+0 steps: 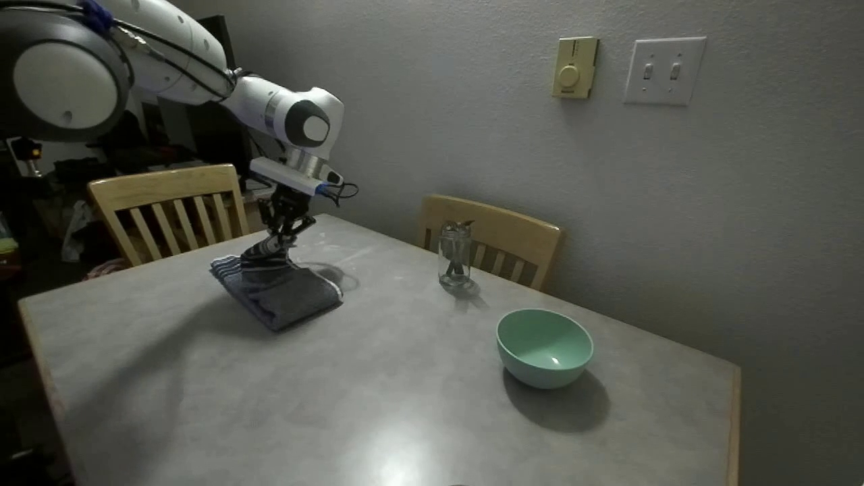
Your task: Fold the towel on the table in half
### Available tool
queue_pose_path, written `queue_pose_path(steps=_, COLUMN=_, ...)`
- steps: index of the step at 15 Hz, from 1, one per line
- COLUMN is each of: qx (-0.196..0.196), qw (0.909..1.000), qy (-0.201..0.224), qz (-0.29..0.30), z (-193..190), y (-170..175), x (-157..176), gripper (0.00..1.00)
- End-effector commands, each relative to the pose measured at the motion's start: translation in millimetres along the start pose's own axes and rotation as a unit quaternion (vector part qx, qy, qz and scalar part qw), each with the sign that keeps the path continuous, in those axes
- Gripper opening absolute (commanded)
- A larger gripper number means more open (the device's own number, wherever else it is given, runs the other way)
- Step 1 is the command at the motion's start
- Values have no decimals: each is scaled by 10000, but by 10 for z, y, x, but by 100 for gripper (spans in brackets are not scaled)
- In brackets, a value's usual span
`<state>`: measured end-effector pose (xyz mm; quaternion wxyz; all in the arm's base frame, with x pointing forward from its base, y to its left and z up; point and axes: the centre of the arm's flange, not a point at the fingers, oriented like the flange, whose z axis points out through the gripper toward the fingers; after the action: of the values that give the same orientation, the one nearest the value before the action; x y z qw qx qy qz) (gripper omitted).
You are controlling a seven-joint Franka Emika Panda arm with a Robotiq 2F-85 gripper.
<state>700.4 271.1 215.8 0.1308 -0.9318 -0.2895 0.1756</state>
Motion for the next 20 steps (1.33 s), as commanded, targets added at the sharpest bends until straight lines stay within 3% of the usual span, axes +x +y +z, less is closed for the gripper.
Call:
queue_pose_path(steps=1, qx=563, qw=9982, qy=160, qz=-90, z=-51, y=273, x=-78, gripper=41)
queue_pose_path(steps=2, qx=752, qw=9968, qy=136, qz=-216, z=-55, y=303, x=-91, gripper=16)
queue_pose_path(steps=5, qx=1118, qw=9927, qy=100, qz=-451, z=-62, y=357, x=-114, gripper=0)
queue_pose_path(steps=10, qx=1802, qw=9785, qy=-304, qz=-952, z=11, y=319, x=-113, gripper=2)
queue_pose_path(steps=11, qx=1873, qw=9761, qy=-426, qz=-1019, z=45, y=297, x=-110, gripper=11)
queue_pose_path(steps=12, qx=1881, qw=9750, qy=-570, qz=-1036, z=78, y=260, x=-92, gripper=34)
queue_pose_path(steps=14, qx=1824, qw=9740, qy=-808, qz=-1073, z=131, y=186, x=-43, gripper=38)
queue_pose_path(steps=17, qx=1778, qw=9717, qy=-1025, qz=-1165, z=177, y=58, x=42, gripper=58)
queue_pose_path(steps=18, qx=1771, qw=9710, qy=-1074, qz=-1193, z=200, y=27, x=67, gripper=16)
queue_pose_path(steps=20, qx=1727, qw=9707, qy=-1139, qz=-1221, z=218, y=-33, x=94, gripper=19)
